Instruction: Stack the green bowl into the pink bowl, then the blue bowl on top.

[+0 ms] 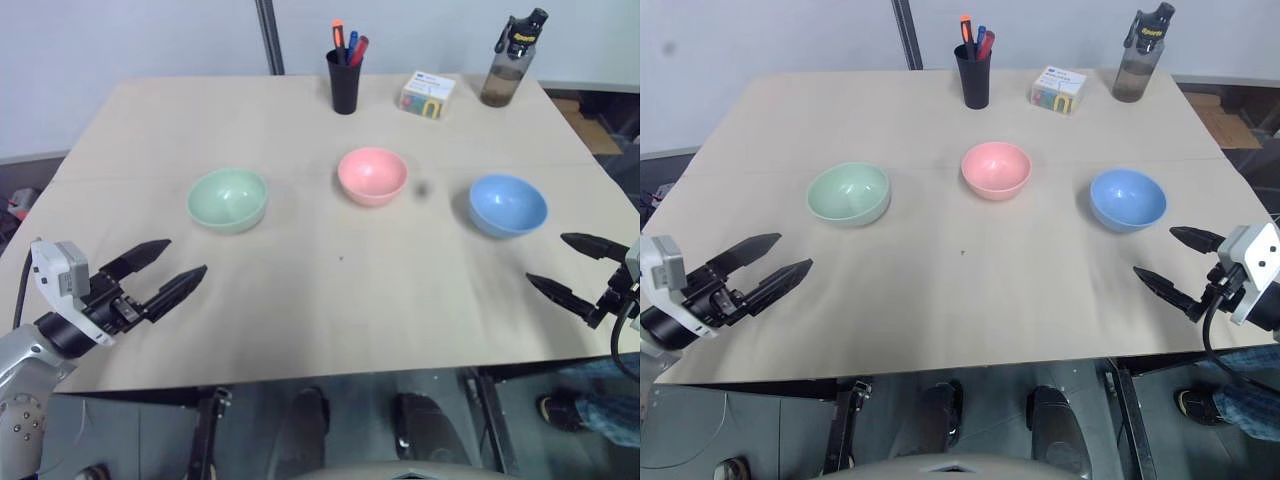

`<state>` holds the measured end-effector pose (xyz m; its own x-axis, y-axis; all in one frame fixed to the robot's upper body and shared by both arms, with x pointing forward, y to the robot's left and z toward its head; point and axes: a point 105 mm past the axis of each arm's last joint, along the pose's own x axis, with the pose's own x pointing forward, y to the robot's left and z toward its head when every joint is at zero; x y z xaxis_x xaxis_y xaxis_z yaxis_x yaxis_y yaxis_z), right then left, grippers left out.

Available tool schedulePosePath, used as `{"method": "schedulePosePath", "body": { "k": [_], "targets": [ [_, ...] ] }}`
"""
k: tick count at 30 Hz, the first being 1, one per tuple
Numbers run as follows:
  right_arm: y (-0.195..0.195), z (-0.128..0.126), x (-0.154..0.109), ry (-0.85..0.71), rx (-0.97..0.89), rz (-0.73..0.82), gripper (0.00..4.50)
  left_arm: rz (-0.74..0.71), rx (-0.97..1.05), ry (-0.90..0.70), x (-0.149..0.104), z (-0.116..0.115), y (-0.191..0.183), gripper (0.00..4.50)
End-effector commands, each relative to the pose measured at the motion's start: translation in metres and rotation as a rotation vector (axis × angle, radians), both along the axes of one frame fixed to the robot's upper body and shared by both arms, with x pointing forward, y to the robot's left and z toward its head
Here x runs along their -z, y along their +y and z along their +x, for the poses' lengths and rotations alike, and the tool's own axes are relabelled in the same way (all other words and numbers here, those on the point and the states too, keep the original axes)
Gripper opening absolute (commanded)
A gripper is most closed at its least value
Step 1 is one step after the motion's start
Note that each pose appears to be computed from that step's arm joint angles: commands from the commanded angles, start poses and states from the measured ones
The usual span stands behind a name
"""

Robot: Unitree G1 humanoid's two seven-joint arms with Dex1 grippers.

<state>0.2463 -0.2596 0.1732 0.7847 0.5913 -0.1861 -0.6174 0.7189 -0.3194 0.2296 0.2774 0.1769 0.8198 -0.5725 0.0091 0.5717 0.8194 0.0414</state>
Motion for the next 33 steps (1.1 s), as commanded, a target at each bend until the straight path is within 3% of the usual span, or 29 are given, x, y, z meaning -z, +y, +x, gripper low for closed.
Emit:
{"method": "schedulePosePath", "body": {
  "k": [1,16,20,25,33],
  "targets": [
    [0.006,0.002,-0.01,-0.043,-0.02,-0.011,4.49,0.011,0.016,-0.032,-0.004,0.001,-0.006,4.5],
    [0.045,0.025,-0.001,-0.092,-0.092,0.003,4.49,-0.076,-0.023,-0.079,0.004,0.016,-0.033,4.5],
    [0.087,0.053,0.009,-0.112,-0.163,-0.074,4.49,-0.106,-0.031,-0.121,0.004,0.028,-0.058,4.5],
    [0.147,0.109,0.016,-0.139,-0.24,-0.165,4.49,-0.086,0.144,-0.138,0.003,0.017,-0.086,4.5],
    [0.21,0.167,0.014,-0.17,-0.352,-0.318,4.49,-0.049,0.153,-0.137,0.002,-0.004,-0.077,4.5]
  ]
}}
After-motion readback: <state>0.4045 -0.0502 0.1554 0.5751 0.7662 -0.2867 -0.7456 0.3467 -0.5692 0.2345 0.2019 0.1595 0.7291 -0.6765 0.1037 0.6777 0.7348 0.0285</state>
